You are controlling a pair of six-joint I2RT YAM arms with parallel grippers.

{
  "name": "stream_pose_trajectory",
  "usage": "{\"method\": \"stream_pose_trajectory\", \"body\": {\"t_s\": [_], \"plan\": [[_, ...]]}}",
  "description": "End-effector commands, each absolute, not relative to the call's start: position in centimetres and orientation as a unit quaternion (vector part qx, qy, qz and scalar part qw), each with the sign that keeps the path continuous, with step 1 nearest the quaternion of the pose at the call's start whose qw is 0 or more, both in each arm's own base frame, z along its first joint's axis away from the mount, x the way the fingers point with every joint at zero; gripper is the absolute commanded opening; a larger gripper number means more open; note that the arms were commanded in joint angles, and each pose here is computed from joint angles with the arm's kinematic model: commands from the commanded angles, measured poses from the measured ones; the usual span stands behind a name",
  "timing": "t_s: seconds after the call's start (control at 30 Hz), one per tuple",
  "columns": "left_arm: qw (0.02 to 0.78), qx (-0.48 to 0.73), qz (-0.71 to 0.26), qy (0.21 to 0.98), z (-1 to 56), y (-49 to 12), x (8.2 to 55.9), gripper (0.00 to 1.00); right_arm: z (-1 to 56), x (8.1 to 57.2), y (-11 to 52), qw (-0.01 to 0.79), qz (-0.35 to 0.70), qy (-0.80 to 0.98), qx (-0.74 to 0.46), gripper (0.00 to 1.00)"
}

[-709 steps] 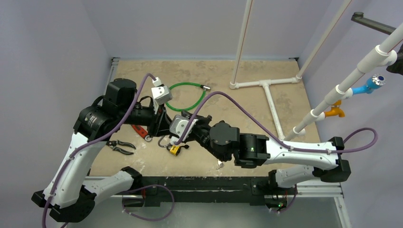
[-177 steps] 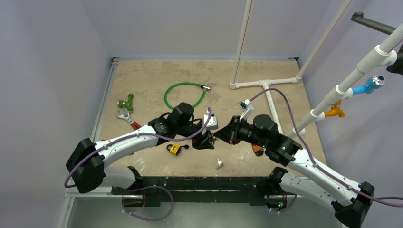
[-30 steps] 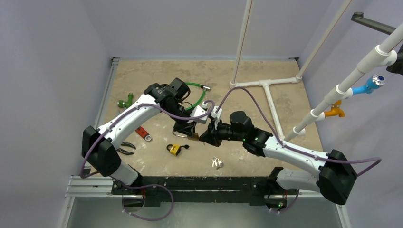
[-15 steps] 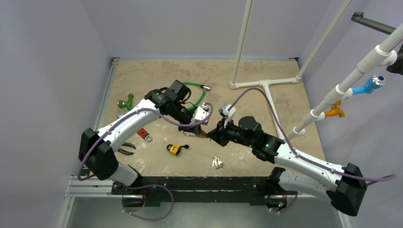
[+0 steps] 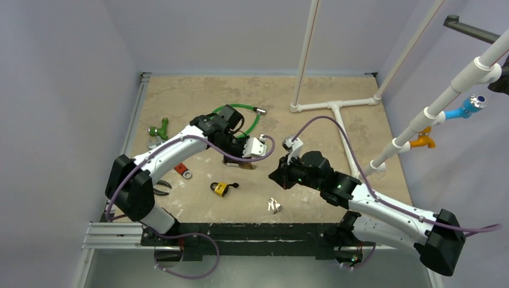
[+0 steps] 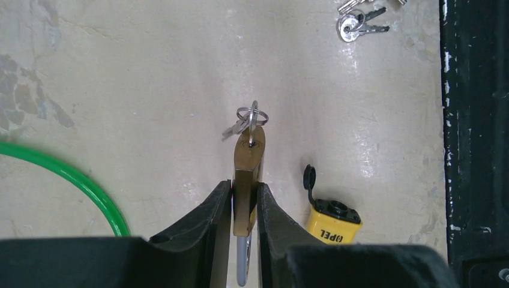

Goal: Unlock with the key

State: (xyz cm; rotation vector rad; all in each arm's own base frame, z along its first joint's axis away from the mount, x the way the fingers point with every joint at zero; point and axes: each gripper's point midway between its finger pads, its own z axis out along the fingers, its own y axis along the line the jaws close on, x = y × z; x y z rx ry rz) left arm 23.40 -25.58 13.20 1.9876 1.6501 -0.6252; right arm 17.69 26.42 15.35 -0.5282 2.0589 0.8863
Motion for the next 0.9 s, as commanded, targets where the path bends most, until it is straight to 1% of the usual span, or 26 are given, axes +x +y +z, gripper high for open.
{"method": "stream_pose_trajectory", "body": {"t_s": [0.0, 0.03, 0.07, 0.1, 0.13, 0.17, 0.23, 0.3, 0.43, 0.6, 0.73, 0.83, 0.87], "plan": [[0.25, 0.724, -0.214, 0.606, 14.1, -26.2, 24.2, 0.0, 16.8, 18.0, 26.4, 0.429, 0.352, 0.804, -0.215, 0.0], [0.252, 0.723, -0.219, 0.605, 14.5, -26.4, 24.1, 0.0, 16.8, 17.9, 26.4, 0.432, 0.359, 0.799, -0.216, 0.0], [0.253, 0.722, -0.227, 0.603, 14.9, -26.6, 24.0, 0.0, 17.1, 17.8, 26.6, 0.438, 0.368, 0.792, -0.216, 0.05], [0.256, 0.722, -0.232, 0.599, 15.5, -26.9, 23.8, 0.0, 17.2, 17.8, 26.7, 0.444, 0.376, 0.784, -0.217, 0.22], [0.257, 0.724, -0.234, 0.596, 16.1, -27.1, 23.8, 0.0, 17.4, 17.7, 26.8, 0.452, 0.382, 0.775, -0.221, 0.36], [0.254, 0.726, -0.235, 0.595, 16.5, -27.1, 23.5, 0.0, 17.6, 17.7, 26.9, 0.46, 0.388, 0.766, -0.224, 0.45], [0.255, 0.727, -0.237, 0.593, 17.4, -27.2, 23.2, 0.0, 18.4, 17.6, 27.4, 0.477, 0.403, 0.743, -0.239, 0.56], [0.257, 0.722, -0.245, 0.594, 18.6, -27.3, 22.7, 0.0, 18.7, 17.6, 28.1, 0.486, 0.412, 0.727, -0.255, 0.58], [0.257, 0.715, -0.265, 0.593, 20.3, -27.6, 21.5, 0.0, 19.0, 18.5, 29.5, 0.49, 0.412, 0.719, -0.271, 0.55], [0.251, 0.72, -0.27, 0.588, 20.8, -27.4, 20.2, 0.0, 20.1, 19.6, 30.4, 0.518, 0.394, 0.702, -0.29, 0.54], [0.249, 0.719, -0.279, 0.585, 21.4, -27.3, 19.6, 0.0, 19.5, 19.9, 31.1, 0.522, 0.359, 0.707, -0.314, 0.55], [0.246, 0.716, -0.29, 0.585, 21.8, -27.3, 19.0, 0.0, 19.8, 19.6, 31.9, 0.523, 0.367, 0.698, -0.325, 0.55], [0.246, 0.717, -0.291, 0.584, 21.9, -27.2, 18.9, 0.0, 19.8, 19.4, 32.2, 0.52, 0.37, 0.696, -0.328, 0.54]]}}
